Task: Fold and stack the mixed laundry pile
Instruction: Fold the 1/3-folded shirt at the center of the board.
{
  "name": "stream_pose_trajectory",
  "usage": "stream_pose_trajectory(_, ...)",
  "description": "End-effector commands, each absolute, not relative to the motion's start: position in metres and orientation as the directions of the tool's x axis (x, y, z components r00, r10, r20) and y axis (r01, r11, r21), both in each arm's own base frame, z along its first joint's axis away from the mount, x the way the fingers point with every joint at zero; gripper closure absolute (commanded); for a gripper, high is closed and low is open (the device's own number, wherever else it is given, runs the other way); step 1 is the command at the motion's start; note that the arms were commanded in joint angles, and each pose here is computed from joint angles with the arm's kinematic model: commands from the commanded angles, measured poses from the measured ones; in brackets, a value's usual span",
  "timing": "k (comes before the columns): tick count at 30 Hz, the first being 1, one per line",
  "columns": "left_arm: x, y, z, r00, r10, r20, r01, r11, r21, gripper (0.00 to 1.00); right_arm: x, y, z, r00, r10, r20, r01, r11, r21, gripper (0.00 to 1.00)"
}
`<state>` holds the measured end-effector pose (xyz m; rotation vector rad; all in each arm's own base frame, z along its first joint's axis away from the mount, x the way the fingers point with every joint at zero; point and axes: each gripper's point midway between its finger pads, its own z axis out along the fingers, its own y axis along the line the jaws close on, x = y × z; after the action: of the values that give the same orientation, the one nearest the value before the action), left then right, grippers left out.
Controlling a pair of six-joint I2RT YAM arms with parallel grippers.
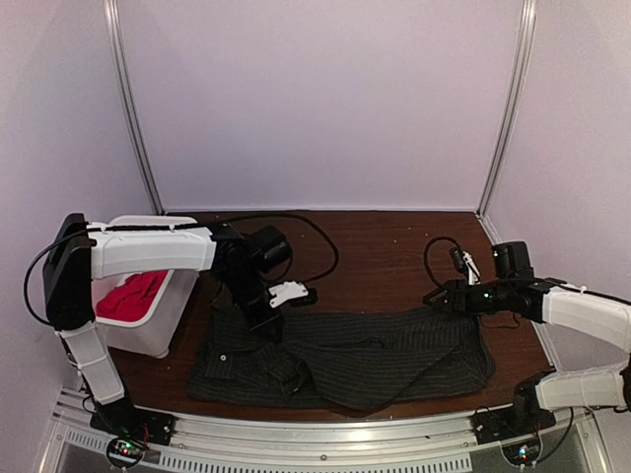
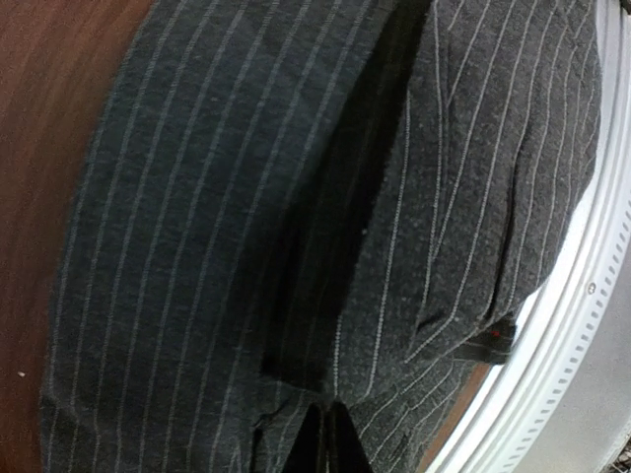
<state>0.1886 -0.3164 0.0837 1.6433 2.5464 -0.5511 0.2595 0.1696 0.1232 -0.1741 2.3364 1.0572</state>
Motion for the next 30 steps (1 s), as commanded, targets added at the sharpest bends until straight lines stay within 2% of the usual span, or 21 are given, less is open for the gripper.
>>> stream_pose_trajectory(1, 0.226, -0.294, 0.084, -0.47, 0.854, -0.224, 0.882, 0.445, -0.152, 0.91, 0.266, 0.171, 0.125, -0.818, 0.083, -0.569, -0.351, 0.712, 0.608, 0.42)
stream_pose_trajectory(2, 0.236, -0.288, 0.081, -0.498, 0.841, -0.212, 0.867, 0.483, -0.122, 0.83, 0.266, 0.172, 0.126, -0.817, 0.077, -0.572, -0.354, 0.715, 0.603, 0.42)
stream_pose_trajectory(4, 0.254, -0.278, 0.079, -0.563, 0.795, -0.225, 0.825, 0.558, -0.093, 0.74, 0.266, 0.175, 0.127, -0.815, 0.067, -0.576, -0.365, 0.713, 0.598, 0.43)
stream_pose_trajectory(8, 0.276, -0.264, 0.103, -0.672, 0.629, -0.391, 0.704, 0.706, -0.073, 0.6, 0.261, 0.183, 0.131, -0.814, 0.037, -0.579, -0.389, 0.706, 0.592, 0.43)
stream_pose_trajectory(11, 0.266, -0.274, 0.133, -0.702, 0.454, -0.548, 0.645, 0.732, -0.221, 0.59, 0.253, 0.19, 0.131, -0.817, 0.011, -0.577, -0.408, 0.697, 0.59, 0.44)
stream_pose_trajectory(14, 0.245, -0.277, 0.142, -0.737, 0.282, -0.615, 0.592, 0.708, -0.386, 0.56, 0.243, 0.199, 0.126, -0.83, -0.025, -0.557, -0.419, 0.687, 0.594, 0.44)
stream_pose_trajectory(17, 0.225, -0.273, 0.13, -0.768, 0.215, -0.604, 0.556, 0.692, -0.46, 0.55, 0.234, 0.203, 0.117, -0.845, -0.064, -0.532, -0.417, 0.701, 0.579, 0.45)
stream_pose_trajectory(23, 0.191, -0.289, 0.097, -0.803, 0.206, -0.56, 0.533, 0.668, -0.519, 0.54, 0.228, 0.202, 0.108, -0.866, -0.073, -0.495, -0.388, 0.722, 0.573, 0.45)
stream_pose_trajectory(30, 0.184, -0.307, 0.075, -0.836, 0.18, -0.519, 0.5, 0.64, -0.584, 0.53, 0.225, 0.202, 0.099, -0.883, -0.079, -0.462, -0.361, 0.745, 0.562, 0.46)
